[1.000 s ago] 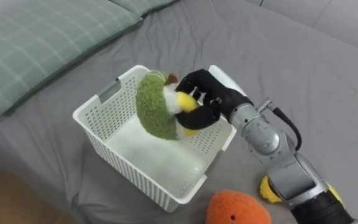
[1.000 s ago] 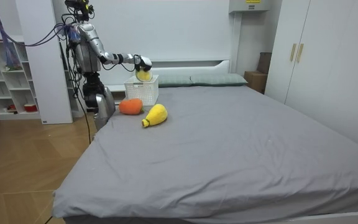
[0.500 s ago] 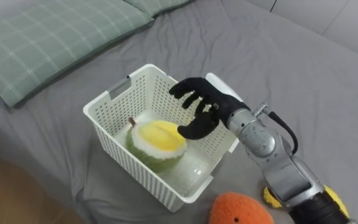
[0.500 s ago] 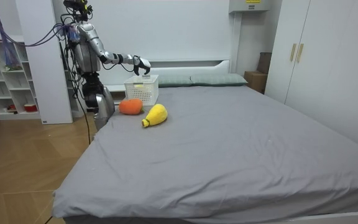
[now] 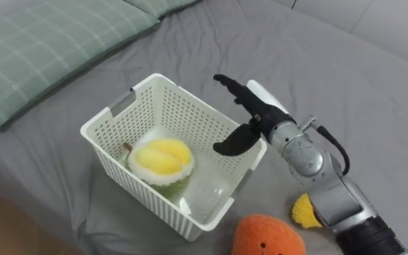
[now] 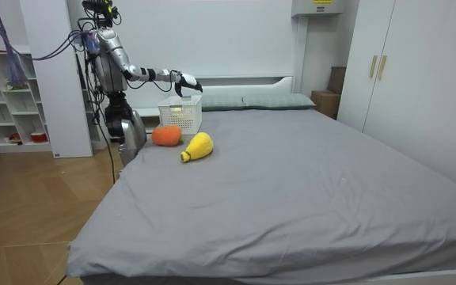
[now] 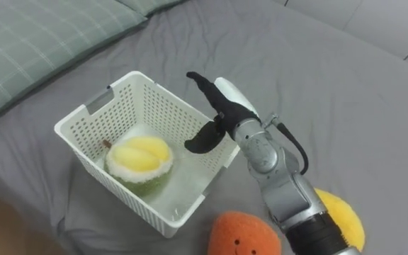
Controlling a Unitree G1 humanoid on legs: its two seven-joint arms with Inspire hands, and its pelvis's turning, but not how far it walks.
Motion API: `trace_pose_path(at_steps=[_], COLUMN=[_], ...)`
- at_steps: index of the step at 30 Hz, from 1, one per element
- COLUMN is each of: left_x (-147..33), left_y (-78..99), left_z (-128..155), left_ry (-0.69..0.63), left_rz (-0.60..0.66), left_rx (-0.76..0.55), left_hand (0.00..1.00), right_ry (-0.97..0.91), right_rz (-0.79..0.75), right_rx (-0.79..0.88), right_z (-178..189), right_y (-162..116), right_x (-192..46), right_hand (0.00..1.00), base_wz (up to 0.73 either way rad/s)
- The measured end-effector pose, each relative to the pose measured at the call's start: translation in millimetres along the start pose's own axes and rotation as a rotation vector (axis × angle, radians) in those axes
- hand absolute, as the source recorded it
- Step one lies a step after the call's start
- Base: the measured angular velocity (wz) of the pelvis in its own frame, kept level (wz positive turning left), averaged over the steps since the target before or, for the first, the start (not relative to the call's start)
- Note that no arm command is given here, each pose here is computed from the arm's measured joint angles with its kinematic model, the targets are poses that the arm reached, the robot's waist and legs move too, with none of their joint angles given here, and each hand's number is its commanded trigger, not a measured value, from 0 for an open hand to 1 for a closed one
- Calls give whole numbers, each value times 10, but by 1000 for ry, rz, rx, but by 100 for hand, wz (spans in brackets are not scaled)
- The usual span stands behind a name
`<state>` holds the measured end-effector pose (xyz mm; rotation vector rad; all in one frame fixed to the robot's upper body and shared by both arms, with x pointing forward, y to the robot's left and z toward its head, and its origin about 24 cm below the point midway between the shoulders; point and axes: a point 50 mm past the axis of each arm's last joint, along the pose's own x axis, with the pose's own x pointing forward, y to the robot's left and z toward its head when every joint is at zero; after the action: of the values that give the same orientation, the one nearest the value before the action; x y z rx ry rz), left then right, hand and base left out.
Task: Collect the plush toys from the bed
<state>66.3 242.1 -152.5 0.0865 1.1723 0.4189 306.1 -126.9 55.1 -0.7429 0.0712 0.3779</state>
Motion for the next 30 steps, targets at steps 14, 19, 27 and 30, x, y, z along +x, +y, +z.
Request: trace_pose_path(at_steps=[14, 19, 27, 30], left_x=[9, 4, 5, 6], left_y=[24, 37, 80, 104], left_z=[23, -42, -63, -64], left_ry=[-2, 20, 26, 25], left_rz=[-10, -7, 0, 0], left_rx=[-20, -17, -9, -6], left_hand=[0, 0, 0, 0], right_ry=[89, 132, 282, 365], right_rz=[-250, -310, -303, -285], right_rx=[61, 118, 179, 226], right_z=[-304, -481, -869, -1073], right_y=[-459, -526, -523, -436], right_x=[-169, -259, -349, -394], right_hand=[0, 0, 0, 0], base_wz=[-13, -14, -11, 0])
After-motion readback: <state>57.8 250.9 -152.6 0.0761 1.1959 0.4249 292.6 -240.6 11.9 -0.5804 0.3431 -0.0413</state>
